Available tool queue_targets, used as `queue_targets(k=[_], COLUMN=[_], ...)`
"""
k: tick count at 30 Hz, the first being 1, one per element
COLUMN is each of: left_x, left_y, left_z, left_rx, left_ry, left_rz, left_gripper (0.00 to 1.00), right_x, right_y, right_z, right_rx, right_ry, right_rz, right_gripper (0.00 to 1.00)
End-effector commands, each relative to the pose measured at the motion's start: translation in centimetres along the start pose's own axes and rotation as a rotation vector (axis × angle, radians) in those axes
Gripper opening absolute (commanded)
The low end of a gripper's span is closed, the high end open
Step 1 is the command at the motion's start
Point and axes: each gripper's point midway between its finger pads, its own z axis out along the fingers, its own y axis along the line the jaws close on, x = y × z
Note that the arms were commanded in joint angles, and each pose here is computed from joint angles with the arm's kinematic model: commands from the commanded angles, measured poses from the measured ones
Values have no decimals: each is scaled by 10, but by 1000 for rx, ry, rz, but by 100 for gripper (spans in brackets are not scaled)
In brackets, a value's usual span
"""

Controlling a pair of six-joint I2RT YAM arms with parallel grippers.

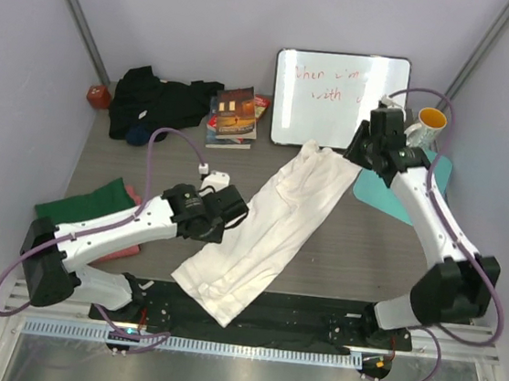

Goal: Fold and stack the t-shirts

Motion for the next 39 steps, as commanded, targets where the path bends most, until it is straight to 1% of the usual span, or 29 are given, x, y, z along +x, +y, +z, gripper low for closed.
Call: queue_targets(k=[1,2,3,4,5,7,9,11,12,16,17,18,19,20,21,24,25,26,30,31,32,34,35,37,39], left_x=[0,-1,-7,-8,-10,-16,-13,-6,-3,19,23,29,36,40,44,59,64,70,86,92,97,106,110,117,123], left_y=[29,28,25,23,21,14,1,-3,-8,-8,-7,-7,-6,-5,-8,-13,-13,-14,-19,-17,-19,-17,-17,-16,-15], left_z=[25,30,35,38,43,46,53,59,61,77,81,88,91,95,96,102,105,106,112,114,116,120,123,125,127], left_rx=[-128,-128,-114,-109,-112,-93,-52,-39,-14,-13,-21,-33,-34,-43,-42,-52,-61,-61,-63,-67,-62,-73,-76,-83,-89], left_ry=[17,17,4,3,6,-3,26,66,85,161,177,200,224,236,243,290,309,323,350,366,378,402,415,437,458], left_rz=[-29,-36,-57,-58,-58,-37,-3,51,65,147,160,175,187,195,207,224,226,230,233,236,238,241,245,257,264], left_gripper=[47,48,50,50,49,43,36,35,35,35,34,32,31,29,26,22,22,21,20,20,18,14,11,10,3], right_x=[53,60,82,81,88,104,107,113,103,86,74,78,77,68,71,57,59,52,54,62,62,80,79,90,103], right_y=[31,30,21,19,13,-4,-6,-8,-5,-5,-1,-7,-9,-6,-7,-10,-22,-22,-46,-51,-51,-62,-61,-64,-64], right_z=[-38,-42,-40,-47,-46,-32,-21,0,6,45,52,67,73,77,86,95,101,105,121,130,135,149,154,160,169], right_rx=[-218,-231,-213,-223,-207,-135,-117,-74,-66,17,30,77,98,106,119,162,219,231,294,307,302,336,339,350,346], right_ry=[68,62,90,58,60,79,101,144,131,120,102,119,122,104,117,89,103,96,154,183,193,266,274,327,367], right_rz=[70,69,74,82,79,55,13,-14,-23,-81,-85,-101,-106,-111,-118,-143,-158,-155,-133,-134,-130,-146,-147,-162,-168], right_gripper=[37,38,40,41,41,41,38,38,37,36,33,31,29,24,22,20,20,20,22,22,22,22,22,21,20])
